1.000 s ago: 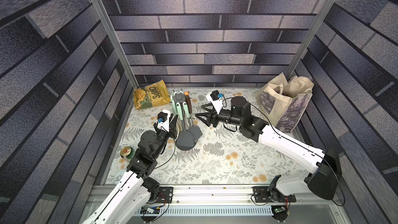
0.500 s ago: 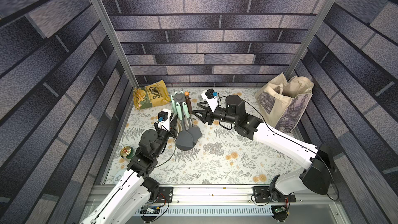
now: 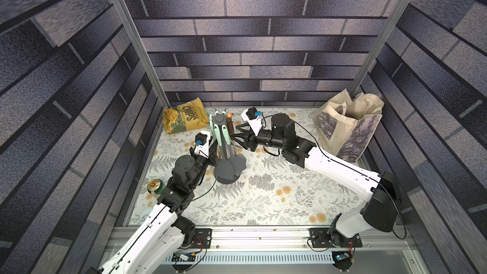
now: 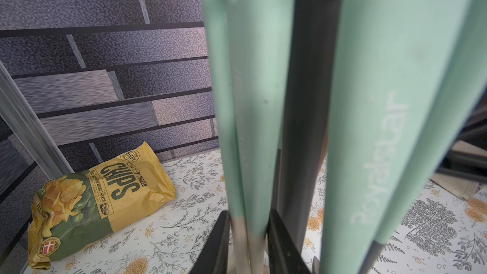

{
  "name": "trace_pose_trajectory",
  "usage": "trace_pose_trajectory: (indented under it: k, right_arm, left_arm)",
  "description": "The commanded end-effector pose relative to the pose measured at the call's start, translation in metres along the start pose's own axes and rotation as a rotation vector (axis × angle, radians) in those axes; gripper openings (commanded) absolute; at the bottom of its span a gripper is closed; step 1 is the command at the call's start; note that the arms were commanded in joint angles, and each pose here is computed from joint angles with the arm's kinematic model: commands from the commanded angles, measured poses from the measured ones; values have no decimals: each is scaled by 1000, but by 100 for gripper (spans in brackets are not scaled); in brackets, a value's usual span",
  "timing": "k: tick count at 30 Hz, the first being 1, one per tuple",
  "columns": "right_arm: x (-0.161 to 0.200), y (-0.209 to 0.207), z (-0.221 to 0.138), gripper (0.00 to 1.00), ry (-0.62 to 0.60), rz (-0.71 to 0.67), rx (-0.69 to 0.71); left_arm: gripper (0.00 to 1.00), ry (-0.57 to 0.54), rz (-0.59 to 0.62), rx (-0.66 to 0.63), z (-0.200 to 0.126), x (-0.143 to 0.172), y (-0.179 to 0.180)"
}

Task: Take the spatula off the kitchen utensil rack
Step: Adjust the rack at the center of the board, then take off the spatula from the rack.

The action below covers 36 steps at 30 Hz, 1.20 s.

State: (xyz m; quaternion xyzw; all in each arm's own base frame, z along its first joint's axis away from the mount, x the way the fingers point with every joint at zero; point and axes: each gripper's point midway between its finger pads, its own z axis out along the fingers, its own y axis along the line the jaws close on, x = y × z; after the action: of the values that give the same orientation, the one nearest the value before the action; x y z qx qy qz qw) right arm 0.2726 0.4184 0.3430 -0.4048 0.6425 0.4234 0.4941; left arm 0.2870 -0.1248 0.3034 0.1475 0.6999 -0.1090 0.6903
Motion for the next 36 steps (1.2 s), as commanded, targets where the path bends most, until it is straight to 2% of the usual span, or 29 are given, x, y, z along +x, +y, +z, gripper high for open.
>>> trace_pose_trajectory:
  k: [1, 4, 10, 19, 23, 32, 36]
  right_arm:
    - [-13, 7, 4, 50, -33, -17, -25]
    - [-12, 8, 5, 49, -34, -21, -26]
    - [-10, 12, 6, 39, -33, -26, -38]
    - [-4, 11, -5, 19, -25, -44, -5]
    - [-5, 11, -12, 10, -26, -57, 16]
    - [-9, 13, -22, 1, -32, -74, 35]
    - [-13, 15, -27, 0, -43, -79, 33]
  left_arm:
    - [28, -26, 18, 36, 0, -14, -7]
    - [28, -25, 16, 35, 0, -14, -7]
    - [27, -32, 5, 33, 0, -16, -7]
    - [24, -44, -18, 5, -7, -18, 1]
    - [19, -50, -27, -3, -13, -20, 4]
    - [17, -62, -47, -14, -17, -21, 8]
    - [17, -52, -48, -20, -15, -20, 9]
